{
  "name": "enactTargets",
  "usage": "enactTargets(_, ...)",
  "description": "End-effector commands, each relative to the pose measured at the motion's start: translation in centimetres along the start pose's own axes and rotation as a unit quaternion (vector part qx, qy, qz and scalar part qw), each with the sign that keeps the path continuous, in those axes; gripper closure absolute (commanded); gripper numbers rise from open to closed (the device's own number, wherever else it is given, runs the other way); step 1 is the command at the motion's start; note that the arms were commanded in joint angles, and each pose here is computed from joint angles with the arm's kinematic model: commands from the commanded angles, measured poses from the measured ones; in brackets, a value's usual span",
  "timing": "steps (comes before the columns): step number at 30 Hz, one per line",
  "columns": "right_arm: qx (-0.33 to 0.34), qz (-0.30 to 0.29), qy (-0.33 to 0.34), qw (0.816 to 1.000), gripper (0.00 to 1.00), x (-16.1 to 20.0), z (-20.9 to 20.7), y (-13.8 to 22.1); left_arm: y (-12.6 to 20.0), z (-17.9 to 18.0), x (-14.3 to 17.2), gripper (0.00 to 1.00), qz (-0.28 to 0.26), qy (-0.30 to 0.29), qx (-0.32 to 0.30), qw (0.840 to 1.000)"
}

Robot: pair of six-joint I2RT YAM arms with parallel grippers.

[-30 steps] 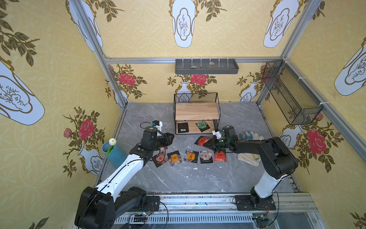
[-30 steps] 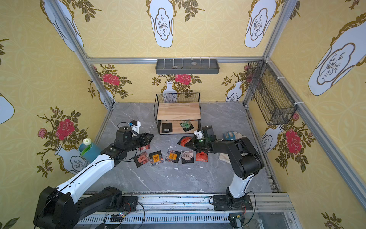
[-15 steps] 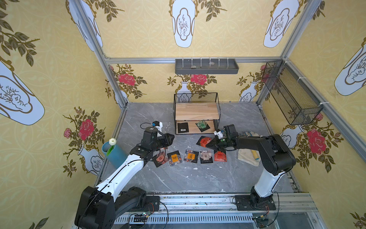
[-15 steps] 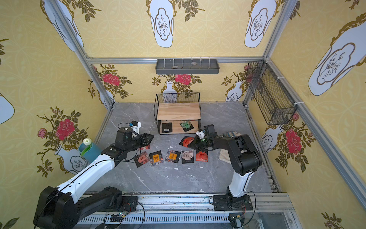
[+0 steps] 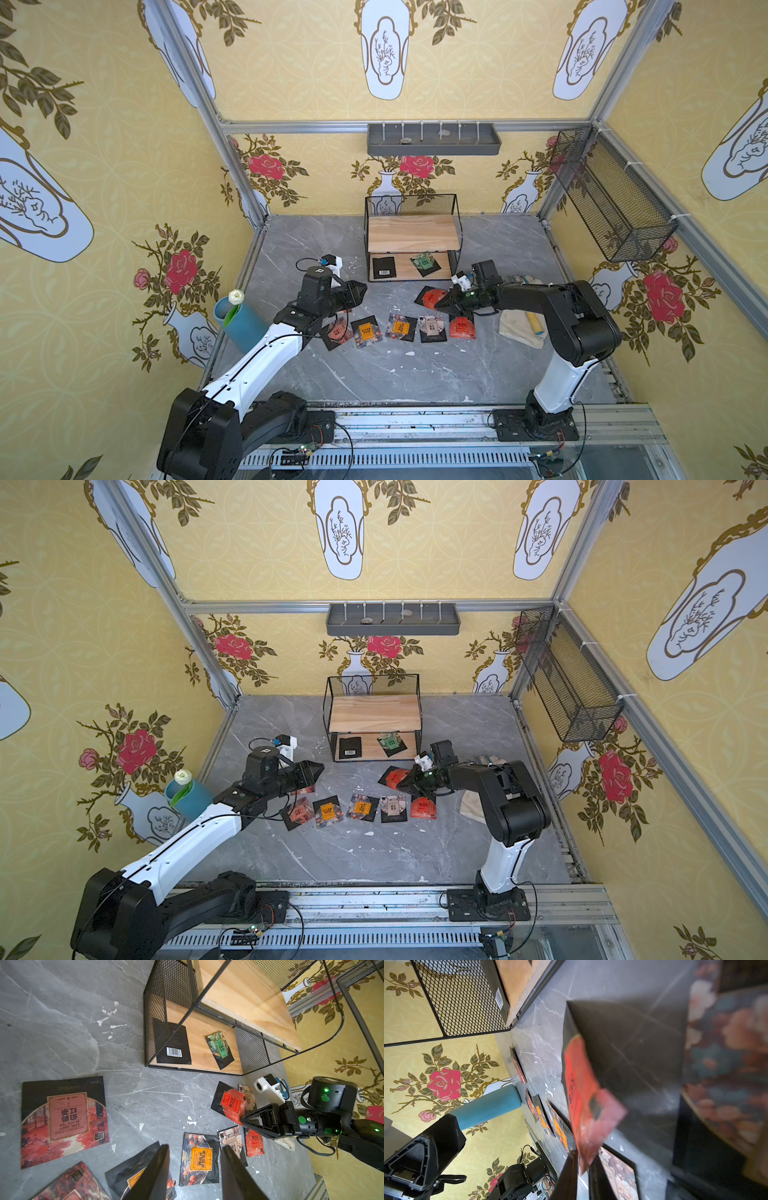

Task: Remove the tea bags from the shelf
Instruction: Place the tea bag at the center of the board.

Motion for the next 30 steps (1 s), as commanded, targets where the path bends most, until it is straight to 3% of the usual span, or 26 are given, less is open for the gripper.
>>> enactTargets(1, 0.009, -0.015, 0.009, 1.0, 0.75, -0.2, 0.2, 0.5, -0.1, 0.1, 0.4, 0.53, 0.004, -0.001, 0.002, 1.0)
enactTargets(16, 0.022, -0.041, 0.026, 0.999, 0.59, 0.2, 1.1, 2.5, 0.0, 0.0, 0.6, 0.53, 0.005, -0.001, 0.002, 1.0)
enactTargets(21, 0.05, -0.073, 0.082, 0.993, 0.55, 0.8, 2.5, 2.9, 0.0, 0.0, 0.7, 0.53, 0.004, -0.001, 0.001, 1.0)
enactTargets(25, 0.083, -0.124, 0.196, 0.969, 0.56, 2.2, 5.1, 2.4, 0.1, -0.1, 0.9, 0.53, 0.005, -0.002, 0.001, 1.0)
enactTargets(30, 0.096, -0.181, 0.346, 0.915, 0.77, 4.8, 8.2, 0.7, 0.3, 0.1, 1.2, 0.53, 0.005, -0.002, -0.003, 1.0)
Point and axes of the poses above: each gripper's point midway between its finger pads, its own y axis back along the fingers, its own z axis along the line the jaws close on, x = y × z, the point moved 7 cm from there along y, back along the fingers, and after that the axes turned 13 degrees about -y, right-handed, at the moved point
